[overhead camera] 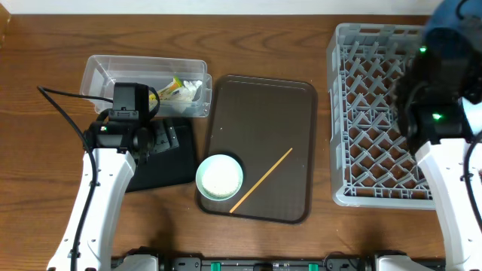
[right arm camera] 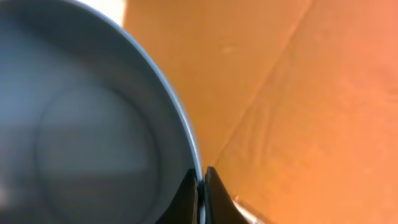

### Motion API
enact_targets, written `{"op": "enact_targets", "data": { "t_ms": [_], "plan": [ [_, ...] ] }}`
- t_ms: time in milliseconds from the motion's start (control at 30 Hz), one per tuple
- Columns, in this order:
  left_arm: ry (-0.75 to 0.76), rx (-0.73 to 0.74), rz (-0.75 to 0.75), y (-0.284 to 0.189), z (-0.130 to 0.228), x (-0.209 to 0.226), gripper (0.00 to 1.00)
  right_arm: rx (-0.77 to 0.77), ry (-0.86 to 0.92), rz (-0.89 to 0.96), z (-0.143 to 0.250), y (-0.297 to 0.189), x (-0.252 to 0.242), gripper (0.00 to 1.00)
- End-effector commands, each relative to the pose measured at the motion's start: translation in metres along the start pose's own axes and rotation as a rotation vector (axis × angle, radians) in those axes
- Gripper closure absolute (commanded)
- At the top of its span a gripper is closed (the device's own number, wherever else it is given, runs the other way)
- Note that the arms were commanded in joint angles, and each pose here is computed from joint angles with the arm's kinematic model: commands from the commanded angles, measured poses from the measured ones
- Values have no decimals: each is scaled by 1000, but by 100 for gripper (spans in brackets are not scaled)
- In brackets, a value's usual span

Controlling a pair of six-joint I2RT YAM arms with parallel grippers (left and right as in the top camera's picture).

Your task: Sort waste into correct bins and load items into the dishwasher rack

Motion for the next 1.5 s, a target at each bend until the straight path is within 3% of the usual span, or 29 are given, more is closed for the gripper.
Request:
{"op": "enact_targets", "data": {
  "t_ms": [0,433,933,1433,1467],
  "plan": [
    [-3,-17,-10,-4,-1,3,8,-6,-54,61,-7,13,-14,99],
    [-3,-17,-10,-4,-1,3,8,-21,-210,85,5,74,2,99],
    [-3,-17,-10,-4,-1,3,8,-72,-661,6,55,128,77,99],
    [-3,-17,-10,-4,-1,3,8,-33,-710,-29,85,134,99,99],
    [-3,-17,-10,-4,-1,3,8,-25,-701,-38,87,133,101,95]
  ]
}}
Point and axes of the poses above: each gripper's point midway between its finger pads, its own y axis out along the fingers, its own x axis along the line the jaws close on, z = x × y, the point moved 5 cm from there along -y, back along the fingers, and after that the axes turned 1 degree about y, right-handed, at the moved point
